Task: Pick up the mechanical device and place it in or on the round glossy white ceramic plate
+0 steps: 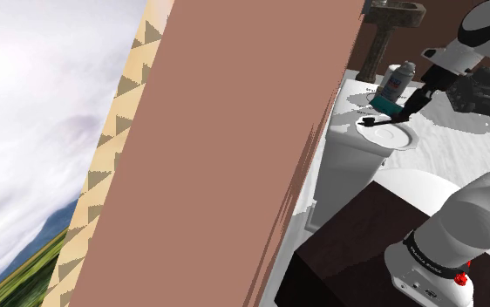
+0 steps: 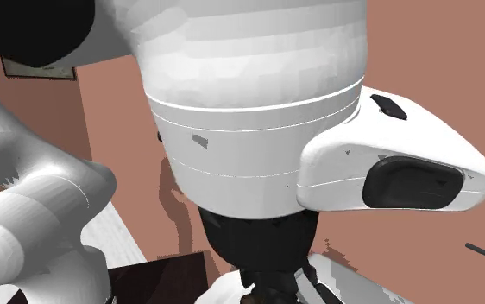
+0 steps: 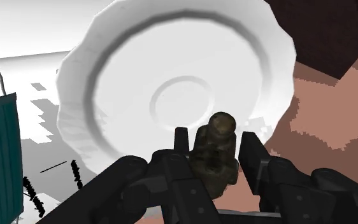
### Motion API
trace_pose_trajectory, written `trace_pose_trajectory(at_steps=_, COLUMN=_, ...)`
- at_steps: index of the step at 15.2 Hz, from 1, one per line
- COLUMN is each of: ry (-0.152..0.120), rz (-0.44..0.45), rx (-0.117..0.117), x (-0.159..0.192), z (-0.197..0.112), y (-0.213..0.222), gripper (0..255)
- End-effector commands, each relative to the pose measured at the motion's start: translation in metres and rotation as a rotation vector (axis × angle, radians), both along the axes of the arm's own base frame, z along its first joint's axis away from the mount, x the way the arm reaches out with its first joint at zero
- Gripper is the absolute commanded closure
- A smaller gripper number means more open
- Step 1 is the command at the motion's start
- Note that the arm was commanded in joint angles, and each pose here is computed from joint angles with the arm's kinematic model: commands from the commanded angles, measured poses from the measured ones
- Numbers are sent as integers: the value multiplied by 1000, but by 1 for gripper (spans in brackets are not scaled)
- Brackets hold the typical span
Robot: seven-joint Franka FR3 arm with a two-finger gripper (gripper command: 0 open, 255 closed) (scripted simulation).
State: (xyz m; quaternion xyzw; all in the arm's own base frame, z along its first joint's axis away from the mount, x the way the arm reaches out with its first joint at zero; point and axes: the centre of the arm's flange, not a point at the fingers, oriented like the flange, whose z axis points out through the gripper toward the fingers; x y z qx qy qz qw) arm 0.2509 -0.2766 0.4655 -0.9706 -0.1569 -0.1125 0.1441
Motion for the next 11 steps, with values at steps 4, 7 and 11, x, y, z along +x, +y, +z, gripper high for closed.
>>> trace_pose_trajectory(at_steps=4, ry=0, rz=1, rx=0, x=0, z=-27, y=0, gripper=255)
trace_pose_trajectory(at_steps=7, ry=0, rz=1, rx=0, x=0, z=-27, y=0, gripper=255)
trace_pose_trajectory(at_steps=11, ry=0, rz=1, rx=0, x=0, z=-27, y=0, gripper=255)
